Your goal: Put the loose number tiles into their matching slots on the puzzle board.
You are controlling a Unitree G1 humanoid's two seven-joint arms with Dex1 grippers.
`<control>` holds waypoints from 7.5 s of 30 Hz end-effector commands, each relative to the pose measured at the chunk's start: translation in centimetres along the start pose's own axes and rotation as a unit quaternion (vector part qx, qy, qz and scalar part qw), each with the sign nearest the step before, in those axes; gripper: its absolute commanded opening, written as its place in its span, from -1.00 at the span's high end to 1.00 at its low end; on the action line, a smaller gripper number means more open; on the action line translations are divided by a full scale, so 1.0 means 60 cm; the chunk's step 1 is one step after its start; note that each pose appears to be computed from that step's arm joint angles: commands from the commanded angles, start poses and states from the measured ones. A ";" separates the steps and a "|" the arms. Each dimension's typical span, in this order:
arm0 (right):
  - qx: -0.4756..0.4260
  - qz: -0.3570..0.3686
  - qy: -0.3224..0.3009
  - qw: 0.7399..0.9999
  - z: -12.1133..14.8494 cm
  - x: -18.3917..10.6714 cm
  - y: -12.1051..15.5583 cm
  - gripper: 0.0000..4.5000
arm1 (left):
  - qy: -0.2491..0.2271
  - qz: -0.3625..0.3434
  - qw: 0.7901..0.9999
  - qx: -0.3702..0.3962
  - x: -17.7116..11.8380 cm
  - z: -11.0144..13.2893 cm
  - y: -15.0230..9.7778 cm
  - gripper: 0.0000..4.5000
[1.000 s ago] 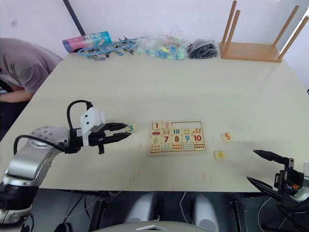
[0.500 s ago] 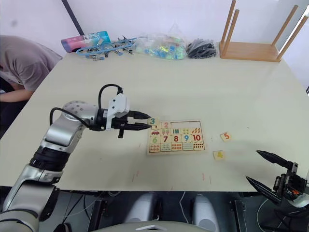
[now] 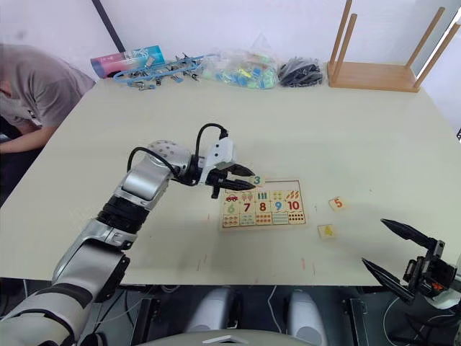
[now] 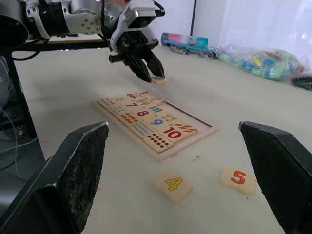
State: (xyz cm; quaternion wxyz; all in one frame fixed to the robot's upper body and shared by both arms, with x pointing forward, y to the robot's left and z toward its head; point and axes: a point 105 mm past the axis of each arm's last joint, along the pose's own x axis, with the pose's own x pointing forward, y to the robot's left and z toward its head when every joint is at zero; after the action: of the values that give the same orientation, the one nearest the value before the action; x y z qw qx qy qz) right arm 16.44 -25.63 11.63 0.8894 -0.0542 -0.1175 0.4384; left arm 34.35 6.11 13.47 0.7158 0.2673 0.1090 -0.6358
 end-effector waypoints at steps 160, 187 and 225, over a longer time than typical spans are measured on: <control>-0.023 -0.007 0.022 0.999 -0.017 -0.003 -0.002 -1.00 | -0.007 -0.028 0.997 0.068 0.073 0.000 0.038 0.99; -0.022 -0.005 0.027 0.999 -0.019 -0.004 0.000 -1.00 | 0.003 -0.041 0.996 0.081 0.075 -0.016 0.025 0.99; -0.011 -0.079 0.028 0.996 -0.027 0.006 -0.047 -1.00 | -0.203 0.111 0.971 -0.061 -0.085 -0.017 0.023 0.99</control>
State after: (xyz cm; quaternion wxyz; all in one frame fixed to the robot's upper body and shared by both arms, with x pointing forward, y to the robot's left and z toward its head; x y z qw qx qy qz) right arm 19.13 -26.71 10.22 0.9226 -0.0569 -0.0985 0.3687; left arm 35.17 10.69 13.82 0.8011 0.0968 -0.0001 -0.5906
